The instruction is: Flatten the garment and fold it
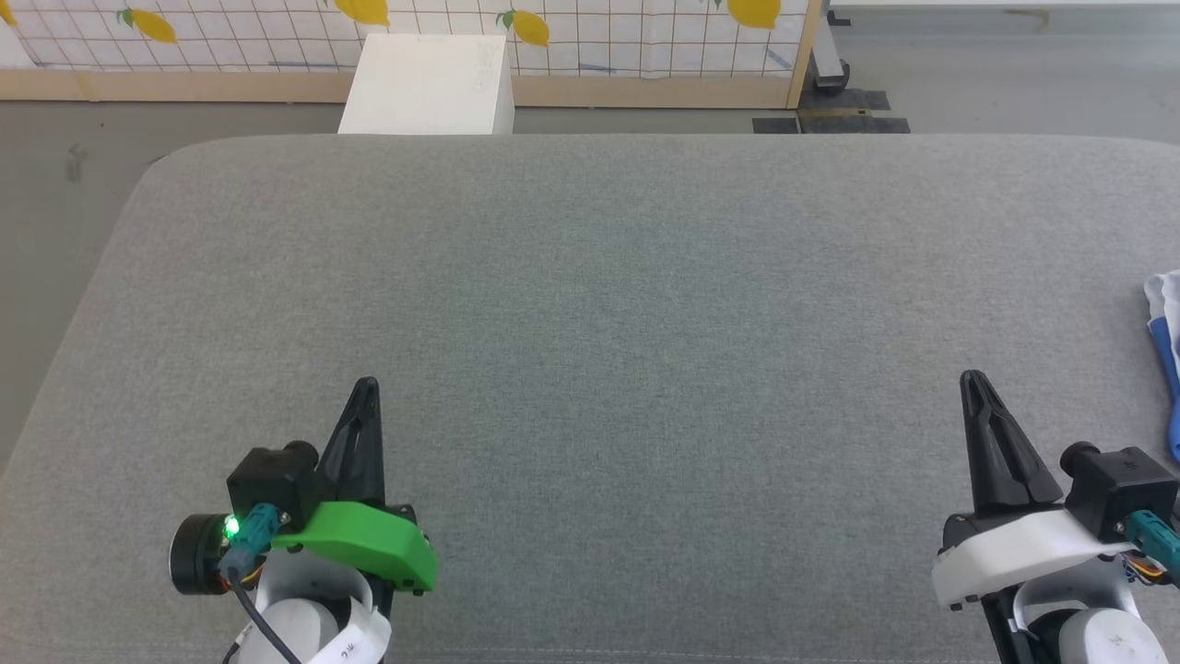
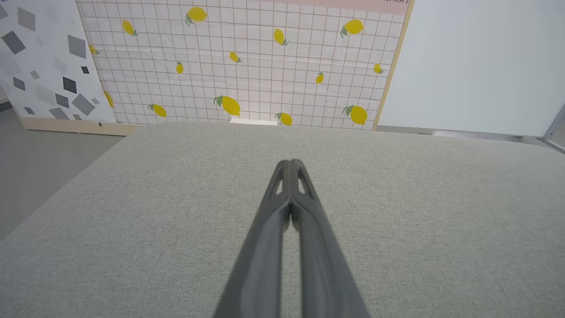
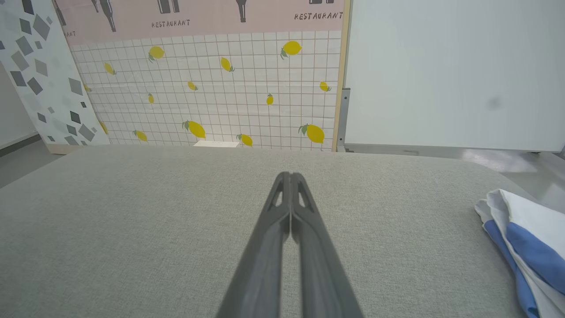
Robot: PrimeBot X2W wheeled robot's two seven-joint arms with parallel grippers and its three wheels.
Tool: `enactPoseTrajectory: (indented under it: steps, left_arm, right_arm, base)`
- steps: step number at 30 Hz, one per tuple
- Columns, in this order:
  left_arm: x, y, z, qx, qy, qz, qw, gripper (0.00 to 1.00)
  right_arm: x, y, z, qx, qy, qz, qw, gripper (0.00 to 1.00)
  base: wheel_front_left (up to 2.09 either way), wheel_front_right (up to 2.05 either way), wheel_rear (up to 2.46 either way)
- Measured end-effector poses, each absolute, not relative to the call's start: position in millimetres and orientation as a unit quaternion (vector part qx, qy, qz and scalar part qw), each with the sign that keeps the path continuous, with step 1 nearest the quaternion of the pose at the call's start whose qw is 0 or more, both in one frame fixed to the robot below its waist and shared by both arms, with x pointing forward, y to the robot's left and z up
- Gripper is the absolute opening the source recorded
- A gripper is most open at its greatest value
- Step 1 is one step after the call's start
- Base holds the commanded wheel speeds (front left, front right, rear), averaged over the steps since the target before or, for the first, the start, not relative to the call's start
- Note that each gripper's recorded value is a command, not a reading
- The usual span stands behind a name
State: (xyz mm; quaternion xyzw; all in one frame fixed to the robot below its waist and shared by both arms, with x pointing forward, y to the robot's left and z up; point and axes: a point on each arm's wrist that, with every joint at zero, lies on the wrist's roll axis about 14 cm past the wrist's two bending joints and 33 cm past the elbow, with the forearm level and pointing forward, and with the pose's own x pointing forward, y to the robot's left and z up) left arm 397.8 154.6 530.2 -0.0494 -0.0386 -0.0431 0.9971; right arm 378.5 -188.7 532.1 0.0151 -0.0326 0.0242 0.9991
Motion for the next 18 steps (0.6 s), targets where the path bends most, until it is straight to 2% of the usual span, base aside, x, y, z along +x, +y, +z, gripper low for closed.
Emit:
enactPoseTrajectory:
  steps: [18]
  left_arm:
    - [392.3, 160.0, 531.3, -0.027, -0.031, -0.034, 0.999, 0.0]
  right_arm:
    - [377.4, -180.8, 531.6, 0.005, -0.024, 0.036, 0.999, 0.0]
  base:
    - [0.0, 0.0, 0.0]
